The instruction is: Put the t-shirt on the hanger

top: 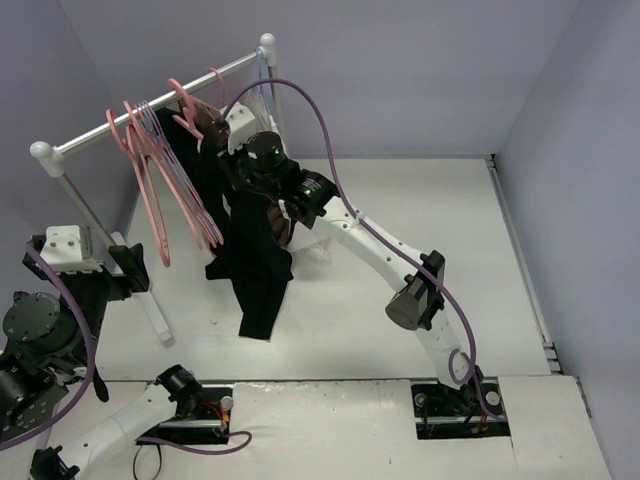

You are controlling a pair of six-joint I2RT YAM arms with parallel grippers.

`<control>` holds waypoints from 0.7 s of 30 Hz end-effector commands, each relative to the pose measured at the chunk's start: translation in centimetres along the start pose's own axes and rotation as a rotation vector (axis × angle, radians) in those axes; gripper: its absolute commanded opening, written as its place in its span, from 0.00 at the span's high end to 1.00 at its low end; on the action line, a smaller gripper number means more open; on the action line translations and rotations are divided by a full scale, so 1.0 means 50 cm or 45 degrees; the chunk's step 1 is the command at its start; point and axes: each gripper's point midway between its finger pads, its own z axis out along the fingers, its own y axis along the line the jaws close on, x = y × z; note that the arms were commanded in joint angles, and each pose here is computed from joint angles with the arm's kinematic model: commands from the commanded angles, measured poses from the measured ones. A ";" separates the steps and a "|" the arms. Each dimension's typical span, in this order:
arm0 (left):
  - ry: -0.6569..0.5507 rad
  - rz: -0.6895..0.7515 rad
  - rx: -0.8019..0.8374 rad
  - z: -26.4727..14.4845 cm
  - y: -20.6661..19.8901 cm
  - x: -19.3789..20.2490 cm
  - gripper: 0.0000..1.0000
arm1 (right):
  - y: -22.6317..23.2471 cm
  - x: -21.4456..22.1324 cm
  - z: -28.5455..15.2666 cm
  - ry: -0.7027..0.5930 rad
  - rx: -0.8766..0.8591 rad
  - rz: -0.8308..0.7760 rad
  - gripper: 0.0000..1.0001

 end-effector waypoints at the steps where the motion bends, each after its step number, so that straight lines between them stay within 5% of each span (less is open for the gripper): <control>1: -0.018 -0.035 -0.010 0.004 -0.002 -0.009 0.26 | 0.024 -0.096 -0.014 -0.223 -0.043 0.029 1.00; 6: -0.007 -0.038 -0.007 0.003 -0.003 0.000 0.26 | 0.024 -0.061 -0.014 -0.176 -0.041 0.026 0.94; 8: 0.002 -0.034 -0.003 0.002 -0.004 0.006 0.26 | 0.028 -0.057 -0.023 -0.166 -0.055 0.019 0.72; 10: 0.016 -0.033 -0.003 0.002 -0.004 0.012 0.26 | 0.022 -0.080 -0.053 -0.182 -0.048 0.019 0.39; 13: 0.037 -0.029 -0.001 -0.001 -0.003 0.024 0.26 | -0.005 -0.115 -0.099 -0.211 0.015 -0.042 0.14; 18: 0.068 -0.038 0.004 -0.010 0.001 0.054 0.26 | -0.069 -0.177 -0.231 -0.261 0.152 -0.140 0.00; 21: 0.112 -0.019 0.005 -0.011 0.000 0.082 0.26 | -0.133 -0.187 -0.336 -0.272 0.274 -0.142 0.00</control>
